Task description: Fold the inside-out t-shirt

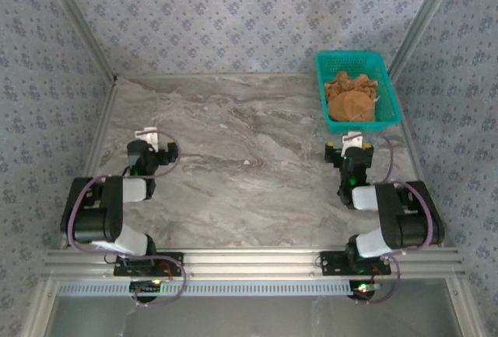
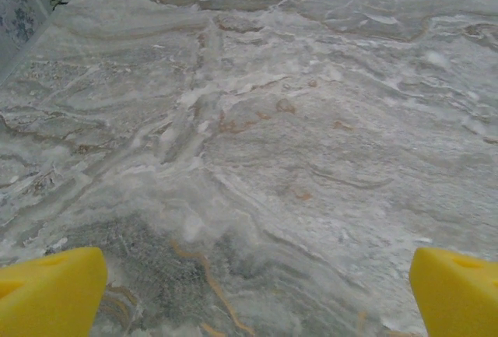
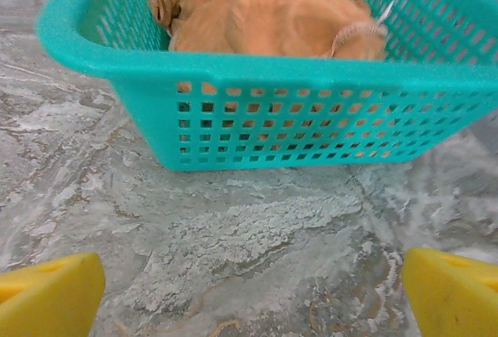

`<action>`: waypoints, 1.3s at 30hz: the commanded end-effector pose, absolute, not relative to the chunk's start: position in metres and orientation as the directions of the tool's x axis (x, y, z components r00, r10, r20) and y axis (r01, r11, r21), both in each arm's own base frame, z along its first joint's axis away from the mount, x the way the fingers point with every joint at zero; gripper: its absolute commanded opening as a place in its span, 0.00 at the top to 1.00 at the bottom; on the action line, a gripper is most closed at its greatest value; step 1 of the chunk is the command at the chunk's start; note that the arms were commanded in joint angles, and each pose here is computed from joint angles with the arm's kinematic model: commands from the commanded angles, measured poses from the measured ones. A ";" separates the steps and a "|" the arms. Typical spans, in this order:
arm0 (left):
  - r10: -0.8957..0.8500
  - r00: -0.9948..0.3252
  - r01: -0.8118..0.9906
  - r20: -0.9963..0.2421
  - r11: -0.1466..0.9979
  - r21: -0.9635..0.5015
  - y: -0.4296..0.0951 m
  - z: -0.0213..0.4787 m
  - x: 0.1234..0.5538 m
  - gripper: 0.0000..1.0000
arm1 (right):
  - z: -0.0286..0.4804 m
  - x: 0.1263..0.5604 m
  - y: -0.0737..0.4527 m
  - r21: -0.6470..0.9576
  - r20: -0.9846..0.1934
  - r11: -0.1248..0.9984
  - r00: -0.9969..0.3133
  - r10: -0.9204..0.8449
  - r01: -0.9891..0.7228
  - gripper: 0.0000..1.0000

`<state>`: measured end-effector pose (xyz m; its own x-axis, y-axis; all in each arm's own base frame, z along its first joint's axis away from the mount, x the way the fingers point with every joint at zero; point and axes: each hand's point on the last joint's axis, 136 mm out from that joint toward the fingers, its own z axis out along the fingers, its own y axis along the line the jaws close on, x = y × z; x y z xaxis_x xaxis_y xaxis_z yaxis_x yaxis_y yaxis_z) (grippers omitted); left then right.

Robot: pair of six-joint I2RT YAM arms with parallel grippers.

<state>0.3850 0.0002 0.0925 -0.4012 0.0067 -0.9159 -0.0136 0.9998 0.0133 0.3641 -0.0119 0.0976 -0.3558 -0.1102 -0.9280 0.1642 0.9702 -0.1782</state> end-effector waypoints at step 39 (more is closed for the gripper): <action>-0.498 -0.259 -0.586 -0.828 0.762 -0.275 0.072 0.130 0.307 0.00 | 0.093 0.533 -0.044 0.278 -0.388 0.448 -0.328 0.861 0.850 0.41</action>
<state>0.3068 0.0710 0.1299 -0.2758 -0.4867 -0.8289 -0.5880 0.7676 -0.2550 0.5287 -0.0448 0.0763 -0.3611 0.8565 -0.3689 0.8390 0.4710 0.2724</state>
